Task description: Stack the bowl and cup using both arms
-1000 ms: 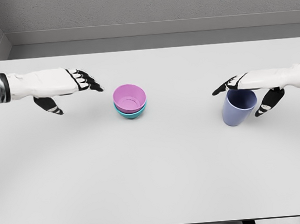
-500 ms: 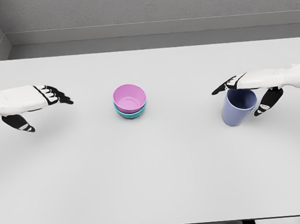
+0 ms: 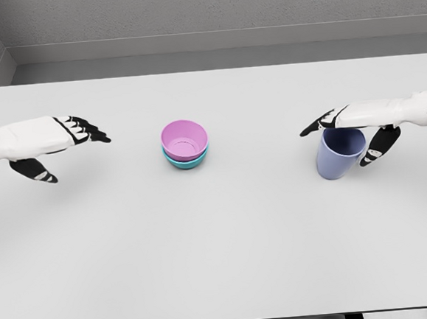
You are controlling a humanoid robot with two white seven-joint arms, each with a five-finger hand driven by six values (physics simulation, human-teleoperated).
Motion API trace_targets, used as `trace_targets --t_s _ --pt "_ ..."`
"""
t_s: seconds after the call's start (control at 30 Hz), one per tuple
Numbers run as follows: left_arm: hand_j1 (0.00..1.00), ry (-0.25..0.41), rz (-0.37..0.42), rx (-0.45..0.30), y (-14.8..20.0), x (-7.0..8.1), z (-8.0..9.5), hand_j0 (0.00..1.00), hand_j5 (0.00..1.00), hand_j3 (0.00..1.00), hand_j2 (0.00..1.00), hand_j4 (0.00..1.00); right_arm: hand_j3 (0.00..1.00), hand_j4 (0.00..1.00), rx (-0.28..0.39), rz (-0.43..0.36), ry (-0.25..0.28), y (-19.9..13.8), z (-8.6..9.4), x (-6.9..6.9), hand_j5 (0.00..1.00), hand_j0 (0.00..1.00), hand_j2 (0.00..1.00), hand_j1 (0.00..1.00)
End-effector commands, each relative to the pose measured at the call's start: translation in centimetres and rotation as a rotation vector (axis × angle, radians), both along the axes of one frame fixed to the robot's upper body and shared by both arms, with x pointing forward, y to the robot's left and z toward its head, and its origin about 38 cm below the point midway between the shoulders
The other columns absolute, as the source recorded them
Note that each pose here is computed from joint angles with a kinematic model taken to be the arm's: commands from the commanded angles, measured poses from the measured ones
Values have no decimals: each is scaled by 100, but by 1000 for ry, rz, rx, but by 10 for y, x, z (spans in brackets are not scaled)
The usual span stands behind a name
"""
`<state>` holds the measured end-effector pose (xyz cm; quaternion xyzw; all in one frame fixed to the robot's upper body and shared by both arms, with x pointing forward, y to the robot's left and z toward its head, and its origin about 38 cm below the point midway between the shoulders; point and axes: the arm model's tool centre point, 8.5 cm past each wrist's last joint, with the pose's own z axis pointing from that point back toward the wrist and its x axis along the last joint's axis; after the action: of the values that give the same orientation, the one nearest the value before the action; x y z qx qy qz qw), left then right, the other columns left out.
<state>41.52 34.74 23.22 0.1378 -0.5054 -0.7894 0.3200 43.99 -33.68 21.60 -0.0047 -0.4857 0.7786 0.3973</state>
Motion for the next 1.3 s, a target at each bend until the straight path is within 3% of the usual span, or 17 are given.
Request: trace_targets --t_s 0.0,0.9,1.17,1.27 --pt "100 3 5 -7 0 1 0 100 100 100 100 100 98 98 5 1 6 2 -1 0 98 98 98 98" --pt "100 6 -5 -16 -5 1 -4 100 100 100 100 100 84 84 3 -4 -2 -1 1 2 84 84 84 84" --pt "100 4 -13 -37 -12 3 -5 100 100 100 100 100 78 78 5 5 -14 1 6 4 78 78 78 78" --pt "100 7 -41 -82 -30 6 -10 100 100 100 100 100 77 77 6 8 -16 2 7 3 77 77 77 77"
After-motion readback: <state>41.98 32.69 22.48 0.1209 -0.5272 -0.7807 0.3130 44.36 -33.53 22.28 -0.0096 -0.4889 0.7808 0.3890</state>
